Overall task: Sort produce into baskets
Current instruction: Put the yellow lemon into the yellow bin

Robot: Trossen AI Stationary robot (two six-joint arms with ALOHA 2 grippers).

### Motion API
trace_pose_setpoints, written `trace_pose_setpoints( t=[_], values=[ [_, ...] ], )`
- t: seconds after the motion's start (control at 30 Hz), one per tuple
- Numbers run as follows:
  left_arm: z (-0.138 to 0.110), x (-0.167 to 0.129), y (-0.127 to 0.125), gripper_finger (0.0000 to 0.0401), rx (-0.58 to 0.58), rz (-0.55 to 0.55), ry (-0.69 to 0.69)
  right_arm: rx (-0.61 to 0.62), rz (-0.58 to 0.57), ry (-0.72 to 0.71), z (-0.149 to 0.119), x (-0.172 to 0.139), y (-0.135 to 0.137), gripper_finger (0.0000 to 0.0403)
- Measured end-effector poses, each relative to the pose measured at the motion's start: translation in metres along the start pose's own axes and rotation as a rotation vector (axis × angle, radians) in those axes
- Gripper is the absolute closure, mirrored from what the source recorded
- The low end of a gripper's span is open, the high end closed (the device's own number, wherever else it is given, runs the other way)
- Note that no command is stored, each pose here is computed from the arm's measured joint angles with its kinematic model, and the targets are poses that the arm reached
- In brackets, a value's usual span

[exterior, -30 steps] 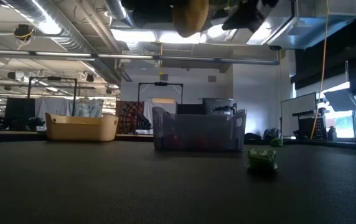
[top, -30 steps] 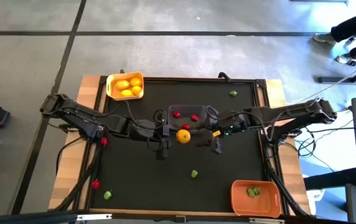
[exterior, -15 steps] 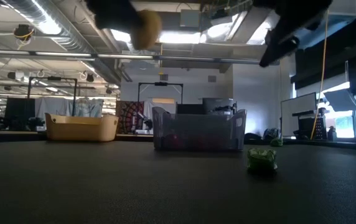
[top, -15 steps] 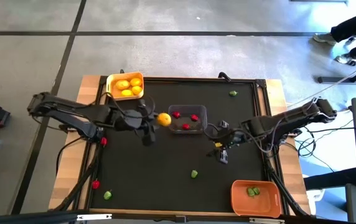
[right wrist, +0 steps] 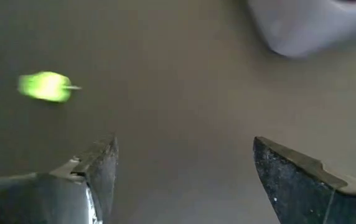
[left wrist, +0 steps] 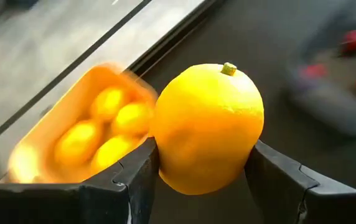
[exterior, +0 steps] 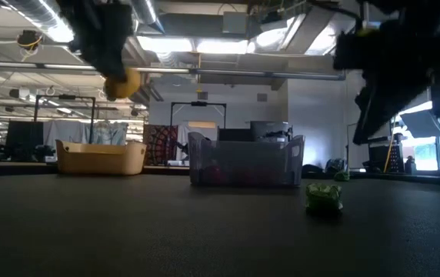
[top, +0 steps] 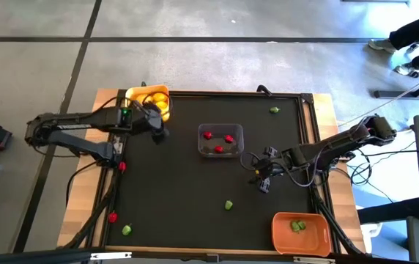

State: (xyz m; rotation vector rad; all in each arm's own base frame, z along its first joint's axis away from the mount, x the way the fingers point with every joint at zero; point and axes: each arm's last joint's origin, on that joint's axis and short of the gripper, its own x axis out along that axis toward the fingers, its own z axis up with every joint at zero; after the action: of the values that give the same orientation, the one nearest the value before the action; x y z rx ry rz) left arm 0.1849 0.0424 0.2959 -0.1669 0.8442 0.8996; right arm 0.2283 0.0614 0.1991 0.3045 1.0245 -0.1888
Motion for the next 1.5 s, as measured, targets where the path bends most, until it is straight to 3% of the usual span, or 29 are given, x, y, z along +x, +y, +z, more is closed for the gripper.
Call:
trace_pose_setpoints(
  t=[0.27,0.53,0.97,1.27,1.5],
  values=[
    [0.004,0.024,0.038,0.0194,-0.158,0.192,0.120,0.071,-0.136,0.020,-0.023,0.015,-0.016,0.0095],
    [0.008,0.053,0.068,0.0193,-0.269,0.333,0.231,0.125,-0.124,-0.003,-0.036,0.027,-0.023,0.0095],
    [0.001,0.117,0.084,0.0193,-0.242,0.459,0.490,0.141,-0.098,-0.064,-0.040,0.034,-0.024,0.0095],
    [-0.005,0.141,0.088,0.0190,-0.170,0.528,0.584,0.137,-0.118,-0.080,-0.039,0.034,-0.025,0.0095],
    [-0.009,0.151,0.091,0.0125,-0.127,0.539,0.630,0.136,-0.119,-0.080,-0.039,0.034,-0.025,0.0095]
  ],
)
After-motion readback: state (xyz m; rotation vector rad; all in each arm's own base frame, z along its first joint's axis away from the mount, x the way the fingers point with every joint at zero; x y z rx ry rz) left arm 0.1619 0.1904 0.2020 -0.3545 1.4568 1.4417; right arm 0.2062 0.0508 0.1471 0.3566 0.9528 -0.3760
